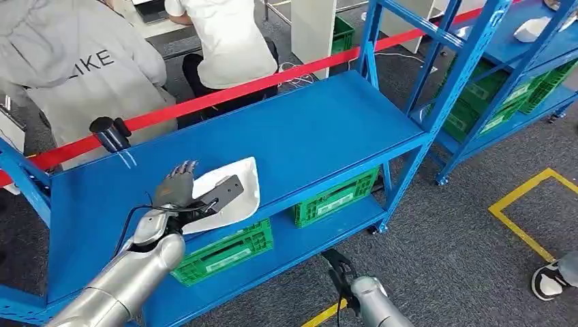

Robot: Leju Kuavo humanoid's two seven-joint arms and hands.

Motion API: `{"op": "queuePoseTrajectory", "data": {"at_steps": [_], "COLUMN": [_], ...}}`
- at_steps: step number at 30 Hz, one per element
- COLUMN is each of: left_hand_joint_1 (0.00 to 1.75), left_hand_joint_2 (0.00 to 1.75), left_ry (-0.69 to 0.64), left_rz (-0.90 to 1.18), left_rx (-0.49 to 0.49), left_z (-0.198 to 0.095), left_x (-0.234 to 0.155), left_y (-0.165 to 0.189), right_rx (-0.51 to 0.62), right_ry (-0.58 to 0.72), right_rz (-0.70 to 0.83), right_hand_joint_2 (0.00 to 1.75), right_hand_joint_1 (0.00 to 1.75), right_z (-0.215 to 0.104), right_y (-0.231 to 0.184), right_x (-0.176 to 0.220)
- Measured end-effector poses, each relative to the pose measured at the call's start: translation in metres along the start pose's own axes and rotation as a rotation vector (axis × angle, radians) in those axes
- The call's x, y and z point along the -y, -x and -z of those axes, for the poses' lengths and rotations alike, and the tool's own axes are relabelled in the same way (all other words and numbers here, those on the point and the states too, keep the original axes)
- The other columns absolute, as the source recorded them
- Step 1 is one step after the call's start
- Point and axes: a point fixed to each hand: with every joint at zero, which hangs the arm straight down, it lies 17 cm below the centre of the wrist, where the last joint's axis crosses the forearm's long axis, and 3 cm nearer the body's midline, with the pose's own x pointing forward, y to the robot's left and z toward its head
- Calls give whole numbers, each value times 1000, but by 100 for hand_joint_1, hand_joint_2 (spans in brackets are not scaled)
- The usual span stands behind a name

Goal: Take the parts from the cabinet and place them on the table.

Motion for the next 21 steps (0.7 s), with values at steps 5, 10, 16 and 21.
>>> {"op": "queuePoseTrajectory", "data": {"at_steps": [5, 10, 16, 21], "left_hand_joint_1": [0, 0, 0, 0], "left_hand_joint_2": [0, 0, 0, 0], "left_ry": [3, 4, -3, -2], "left_rz": [-1, -2, -5, -16], "left_rx": [-2, -1, 0, 4], "left_z": [-1, -1, 0, 0], "left_x": [2, 3, -1, -1], "left_y": [0, 1, 1, -2], "right_rx": [-1, -4, -15, -14], "right_ry": [4, 8, 5, 10], "right_rz": [1, -6, -6, -5], "right_hand_joint_2": [0, 0, 0, 0], "right_hand_joint_1": [0, 0, 0, 0], "right_z": [0, 0, 1, 1], "right_y": [1, 2, 10, 9], "right_x": [1, 2, 1, 5]}}
